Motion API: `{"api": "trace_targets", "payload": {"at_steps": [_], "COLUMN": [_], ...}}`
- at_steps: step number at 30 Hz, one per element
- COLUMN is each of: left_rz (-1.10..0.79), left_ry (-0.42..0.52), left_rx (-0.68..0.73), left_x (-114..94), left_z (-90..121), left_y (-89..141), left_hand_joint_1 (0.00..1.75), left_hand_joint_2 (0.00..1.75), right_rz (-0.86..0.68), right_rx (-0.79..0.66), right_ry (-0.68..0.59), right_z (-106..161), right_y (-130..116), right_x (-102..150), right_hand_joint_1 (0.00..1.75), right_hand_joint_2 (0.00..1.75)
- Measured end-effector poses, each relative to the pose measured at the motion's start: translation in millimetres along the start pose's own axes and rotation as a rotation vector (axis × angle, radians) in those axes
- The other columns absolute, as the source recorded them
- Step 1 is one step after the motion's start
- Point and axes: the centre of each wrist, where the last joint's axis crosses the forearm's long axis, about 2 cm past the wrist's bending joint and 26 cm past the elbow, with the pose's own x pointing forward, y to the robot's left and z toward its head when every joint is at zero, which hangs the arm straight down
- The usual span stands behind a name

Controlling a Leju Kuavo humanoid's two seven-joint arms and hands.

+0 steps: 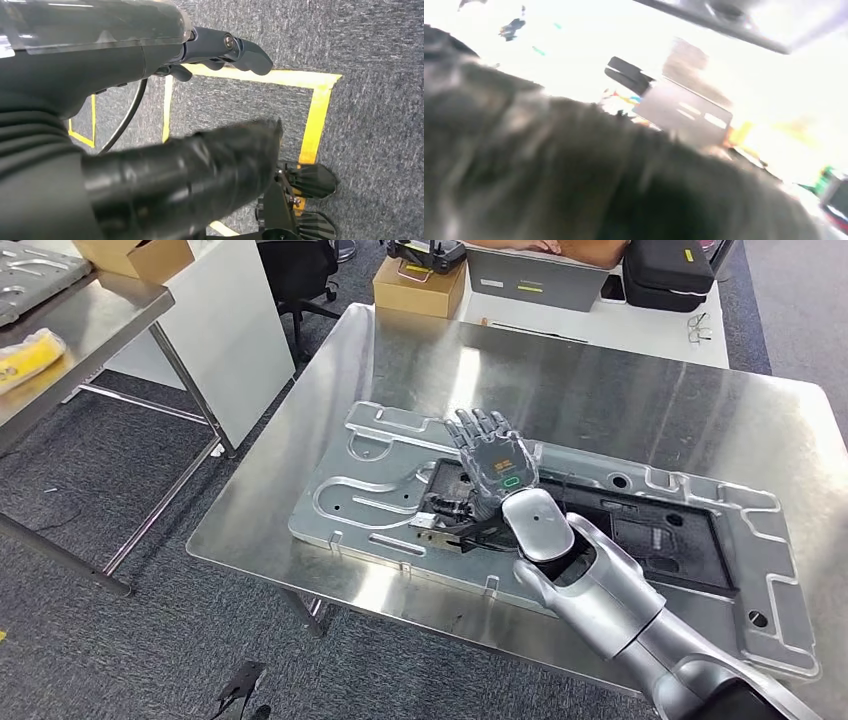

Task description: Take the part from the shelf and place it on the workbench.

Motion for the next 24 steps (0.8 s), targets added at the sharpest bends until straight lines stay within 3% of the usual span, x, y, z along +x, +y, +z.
{"api": "trace_targets", "payload": {"at_steps": [10, 17, 24], "left_rz": [0.018, 0.029, 0.036], "left_ry": [0.005, 0.008, 0.010], "left_rx": [0.007, 0.008, 0.011], "left_x": [-2.0, -4.0, -5.1], "left_z": [-0.3, -0.3, -0.3], "left_y": [-3.7, -5.1, -5.4], "left_hand_joint_1": [0.00, 0.00, 0.00], "left_hand_joint_2": [0.00, 0.00, 0.00], "right_rz": [-0.105, -0.159, -0.166], "right_rx": [-0.277, -0.414, -0.471], "right_ry": [-0.159, -0.269, -0.300], "right_z": [15.2, 38.5, 48.6], "right_y": [-72.0, -101.5, -112.2], "right_x": [37.2, 58.3, 62.1], "right_hand_joint_1": [0.00, 0.00, 0.00], "right_hand_joint_2": [0.00, 0.00, 0.00]}}
